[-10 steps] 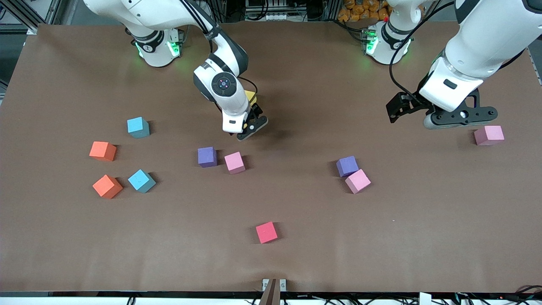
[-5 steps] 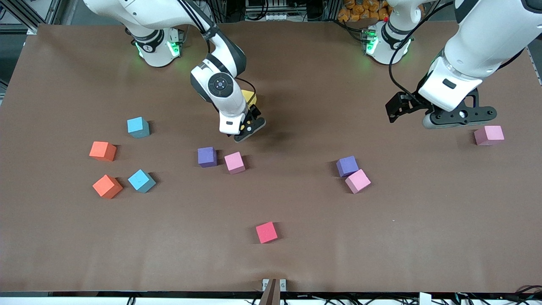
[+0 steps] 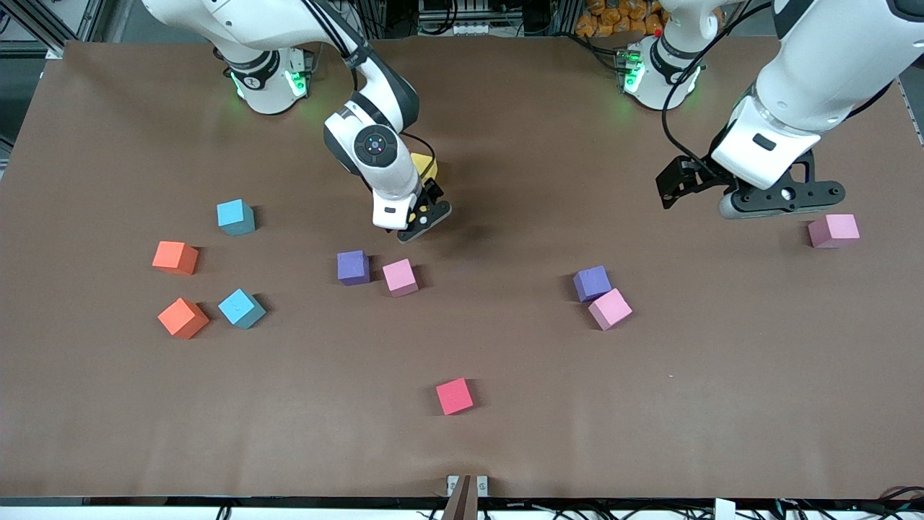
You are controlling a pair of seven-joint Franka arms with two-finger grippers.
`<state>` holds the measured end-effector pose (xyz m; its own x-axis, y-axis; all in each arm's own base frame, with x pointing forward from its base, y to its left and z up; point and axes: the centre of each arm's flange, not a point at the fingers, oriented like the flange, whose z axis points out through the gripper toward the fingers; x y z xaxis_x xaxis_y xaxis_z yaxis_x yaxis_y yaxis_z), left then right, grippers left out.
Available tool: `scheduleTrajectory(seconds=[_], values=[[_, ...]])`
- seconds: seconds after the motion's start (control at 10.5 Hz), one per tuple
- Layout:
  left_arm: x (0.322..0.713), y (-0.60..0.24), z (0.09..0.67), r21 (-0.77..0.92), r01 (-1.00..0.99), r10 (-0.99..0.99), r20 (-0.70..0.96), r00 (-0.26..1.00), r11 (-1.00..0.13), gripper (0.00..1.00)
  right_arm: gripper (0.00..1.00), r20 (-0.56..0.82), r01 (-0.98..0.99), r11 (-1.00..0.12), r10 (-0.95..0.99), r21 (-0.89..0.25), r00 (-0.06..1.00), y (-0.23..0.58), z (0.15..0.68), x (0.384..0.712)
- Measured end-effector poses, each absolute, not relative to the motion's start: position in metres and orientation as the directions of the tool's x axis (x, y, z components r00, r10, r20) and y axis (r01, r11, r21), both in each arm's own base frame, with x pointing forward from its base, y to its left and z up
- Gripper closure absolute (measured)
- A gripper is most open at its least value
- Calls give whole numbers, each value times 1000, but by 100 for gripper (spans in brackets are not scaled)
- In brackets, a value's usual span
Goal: Form number 2 with 11 blocks
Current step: 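Lift the yellow cube with the right gripper toward the cube row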
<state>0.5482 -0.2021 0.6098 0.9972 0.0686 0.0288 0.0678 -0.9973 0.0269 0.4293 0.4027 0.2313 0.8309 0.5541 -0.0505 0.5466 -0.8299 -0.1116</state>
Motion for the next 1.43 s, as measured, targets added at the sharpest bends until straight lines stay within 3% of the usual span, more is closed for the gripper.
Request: scheduleTrajectory(seconds=[0.67, 0.96, 1.43], values=[[545, -210, 611, 29, 52, 53, 30, 998, -998, 0, 1, -98, 442, -891, 451, -103, 887, 406, 213, 421], [545, -210, 611, 29, 52, 53, 30, 998, -998, 0, 41, -102, 352, -931, 361, -94, 927, 407, 216, 422], [545, -210, 611, 29, 52, 53, 30, 998, -998, 0, 43, -141, 164, -985, 170, -53, 975, 408, 221, 418]])
